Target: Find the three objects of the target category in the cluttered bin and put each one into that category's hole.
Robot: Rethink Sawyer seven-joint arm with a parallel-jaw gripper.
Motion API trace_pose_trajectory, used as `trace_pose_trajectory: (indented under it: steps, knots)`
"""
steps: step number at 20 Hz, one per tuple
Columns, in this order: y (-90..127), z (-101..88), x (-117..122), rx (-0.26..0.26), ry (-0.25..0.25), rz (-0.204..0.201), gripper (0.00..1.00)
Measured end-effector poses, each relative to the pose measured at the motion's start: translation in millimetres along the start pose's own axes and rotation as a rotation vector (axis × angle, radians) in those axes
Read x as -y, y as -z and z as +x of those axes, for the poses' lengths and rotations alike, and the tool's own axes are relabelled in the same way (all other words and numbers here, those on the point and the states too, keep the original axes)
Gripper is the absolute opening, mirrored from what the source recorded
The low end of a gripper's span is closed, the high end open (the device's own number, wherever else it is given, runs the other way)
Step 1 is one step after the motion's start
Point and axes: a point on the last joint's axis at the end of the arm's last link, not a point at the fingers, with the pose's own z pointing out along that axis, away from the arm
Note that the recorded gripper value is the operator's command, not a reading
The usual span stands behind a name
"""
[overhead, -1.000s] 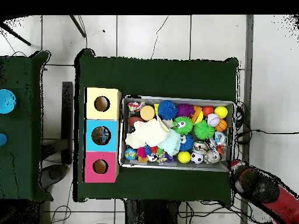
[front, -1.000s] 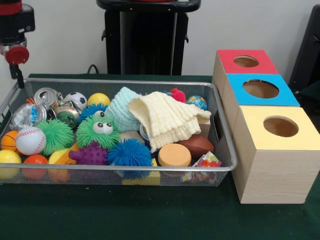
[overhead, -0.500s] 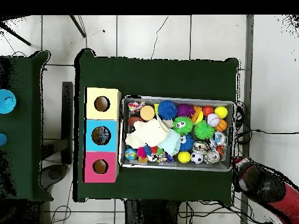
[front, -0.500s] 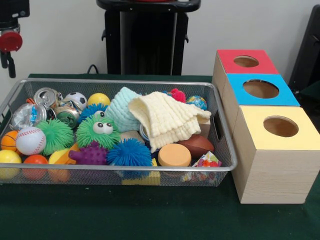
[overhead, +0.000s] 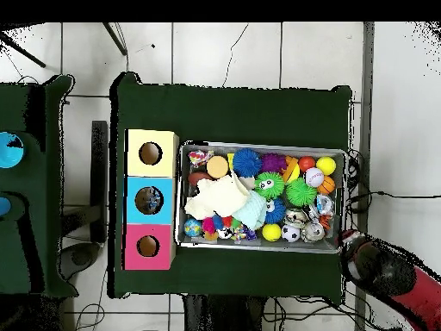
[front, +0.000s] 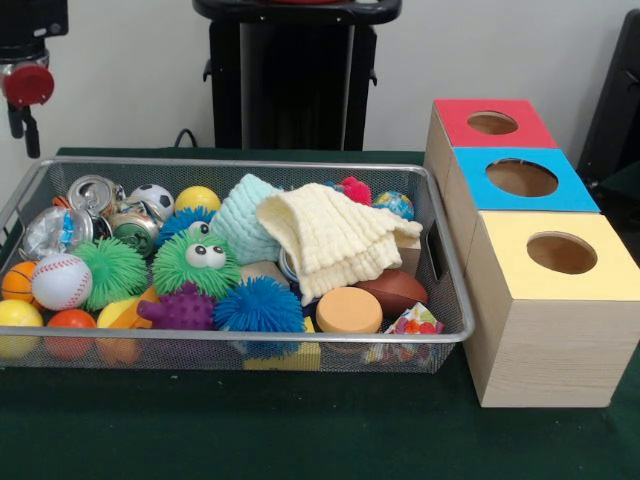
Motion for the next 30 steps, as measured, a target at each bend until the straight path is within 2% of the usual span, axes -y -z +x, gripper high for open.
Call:
trace_pose_trajectory:
  steps: [15,20,25,30]
  knots:
    - [4,0.1,-19,-0.001,-0.007,-0.015,1.00]
    - [5,3.5,-35,-0.006,0.016,-0.018,1.00]
    - [8,8.0,-57,-0.034,0.037,-0.018,1.00]
    - [10,8.9,-63,-0.049,0.038,-0.018,1.00]
